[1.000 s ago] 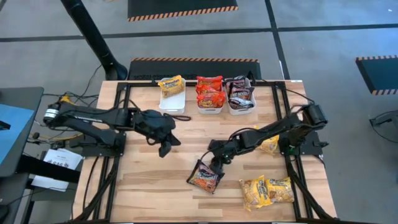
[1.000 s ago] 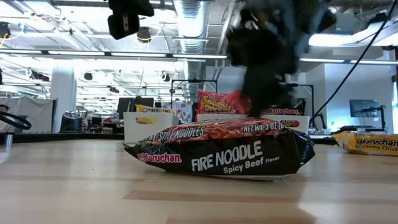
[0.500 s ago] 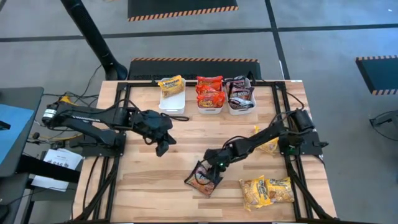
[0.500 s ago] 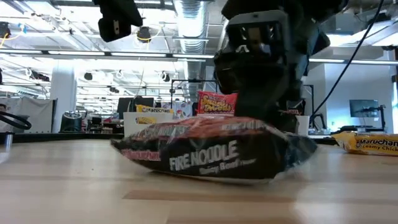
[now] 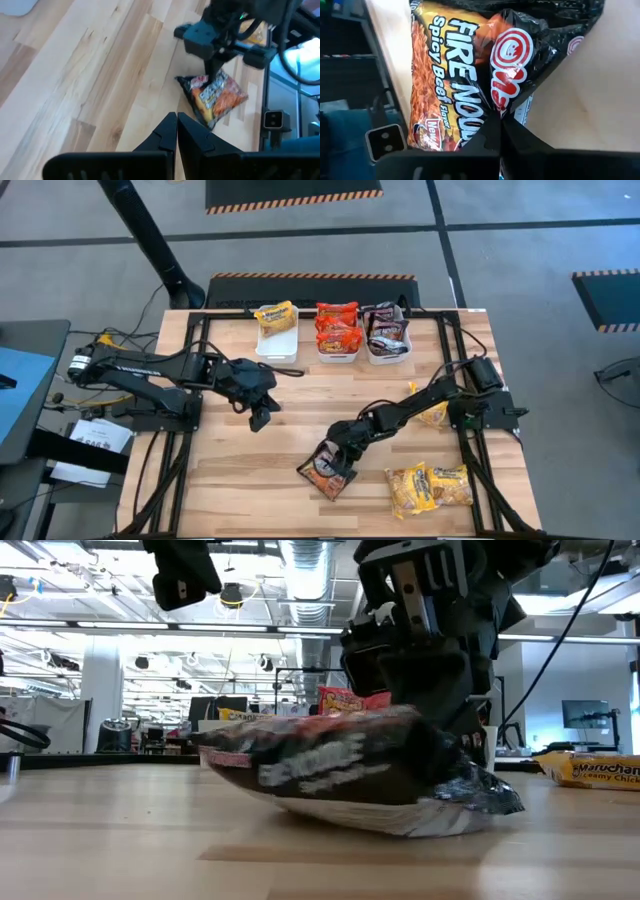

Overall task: Sort Maruchan noodles
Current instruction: Put the black noodle pack into the right white bin

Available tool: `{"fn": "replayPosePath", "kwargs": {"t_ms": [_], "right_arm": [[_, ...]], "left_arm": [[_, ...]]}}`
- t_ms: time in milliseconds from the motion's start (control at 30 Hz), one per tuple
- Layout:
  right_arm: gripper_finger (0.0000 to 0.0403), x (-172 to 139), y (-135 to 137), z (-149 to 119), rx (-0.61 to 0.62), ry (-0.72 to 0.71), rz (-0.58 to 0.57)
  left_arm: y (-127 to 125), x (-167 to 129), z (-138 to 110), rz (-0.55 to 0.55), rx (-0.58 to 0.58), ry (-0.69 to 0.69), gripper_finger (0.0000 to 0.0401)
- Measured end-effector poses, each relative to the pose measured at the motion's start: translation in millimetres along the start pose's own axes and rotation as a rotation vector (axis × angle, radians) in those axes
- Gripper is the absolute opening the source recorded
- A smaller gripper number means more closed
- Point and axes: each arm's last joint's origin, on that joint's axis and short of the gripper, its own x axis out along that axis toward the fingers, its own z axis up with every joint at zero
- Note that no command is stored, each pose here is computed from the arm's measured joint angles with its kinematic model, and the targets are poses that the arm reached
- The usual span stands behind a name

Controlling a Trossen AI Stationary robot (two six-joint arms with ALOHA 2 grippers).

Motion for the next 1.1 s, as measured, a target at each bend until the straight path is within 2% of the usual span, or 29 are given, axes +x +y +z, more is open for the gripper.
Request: {"fn": "replayPosePath", "kwargs": {"t_ms": [167, 300, 600, 867, 1100], "right_arm": [[0.0005, -17, 5, 6, -0.041, -0.044, -0.001], [0.0004, -45, 9, 8, -0.075, -0.091, -0.078], [0.0003, -129, 9, 12, -0.145, -0.229, -0.246], [0.0003, -197, -9, 16, -0.180, -0.329, -0.378], [0.0003, -241, -30, 19, -0.191, -0.382, -0.456]], "left_arm": [[2, 0, -3, 0.018, 0.000, 0.025, 0.0000], [2, 0, -3, 0.024, 0.000, 0.030, 0.0000], [4, 0, -2, 0.080, 0.043, 0.004, 0.0000], [15, -1, 4, 0.124, 0.015, -0.020, 0.0000], [31, -2, 12, 0.172, -0.024, -0.046, 0.0000]]}}
